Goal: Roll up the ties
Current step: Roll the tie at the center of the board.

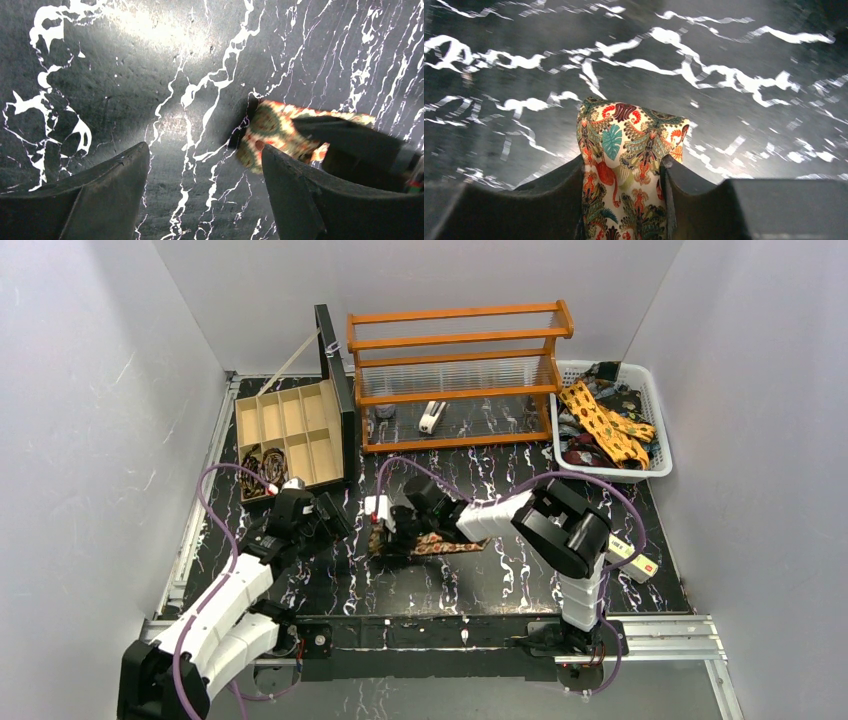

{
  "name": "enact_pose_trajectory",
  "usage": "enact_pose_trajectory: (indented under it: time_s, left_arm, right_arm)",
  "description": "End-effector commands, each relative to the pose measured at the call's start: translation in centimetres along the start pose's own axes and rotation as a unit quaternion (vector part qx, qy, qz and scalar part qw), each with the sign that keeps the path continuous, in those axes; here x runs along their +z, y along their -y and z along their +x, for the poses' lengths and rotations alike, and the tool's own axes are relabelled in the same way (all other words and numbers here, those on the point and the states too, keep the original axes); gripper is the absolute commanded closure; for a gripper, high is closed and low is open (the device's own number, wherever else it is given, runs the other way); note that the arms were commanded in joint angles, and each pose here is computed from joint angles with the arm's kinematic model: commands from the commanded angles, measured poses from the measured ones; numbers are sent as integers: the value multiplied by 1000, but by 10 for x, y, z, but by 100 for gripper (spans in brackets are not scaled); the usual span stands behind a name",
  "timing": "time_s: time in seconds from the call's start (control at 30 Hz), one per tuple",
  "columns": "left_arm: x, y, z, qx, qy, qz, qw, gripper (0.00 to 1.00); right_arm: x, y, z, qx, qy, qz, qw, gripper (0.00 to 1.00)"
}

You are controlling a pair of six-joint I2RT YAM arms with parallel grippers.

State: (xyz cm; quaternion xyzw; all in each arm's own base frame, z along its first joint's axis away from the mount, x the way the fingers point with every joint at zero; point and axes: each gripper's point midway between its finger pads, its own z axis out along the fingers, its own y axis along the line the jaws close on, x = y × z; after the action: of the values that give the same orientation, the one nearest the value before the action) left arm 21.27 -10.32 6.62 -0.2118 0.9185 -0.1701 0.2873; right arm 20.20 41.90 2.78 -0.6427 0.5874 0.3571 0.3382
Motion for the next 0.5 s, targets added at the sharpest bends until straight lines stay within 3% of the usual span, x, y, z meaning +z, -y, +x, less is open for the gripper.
enact_pose_trajectory:
  time_s: [0.0,0.17,0.27,0.37,0.47]
  left_arm:
    - [-6,-3,5,-30,6,9,999,21]
    - [-15,-2,5,-49,17,21,998,21]
    - [-16,-4,5,-53,21,18,998,20]
    - [-15,-5,5,-55,22,17,998,20]
    - [-13,-3,6,-53,16,19,998,20]
  right_arm:
    - [16,-56,12,33,-26,-47,998,51]
    - [29,-67,-1,10,-22,-59,998,46]
    - [25,-63,-14,-11,-18,-54,998,28]
    - [13,-60,-42,-33,7,-46,998,4]
    - [-10,-59,-77,-27,48,-26,998,1]
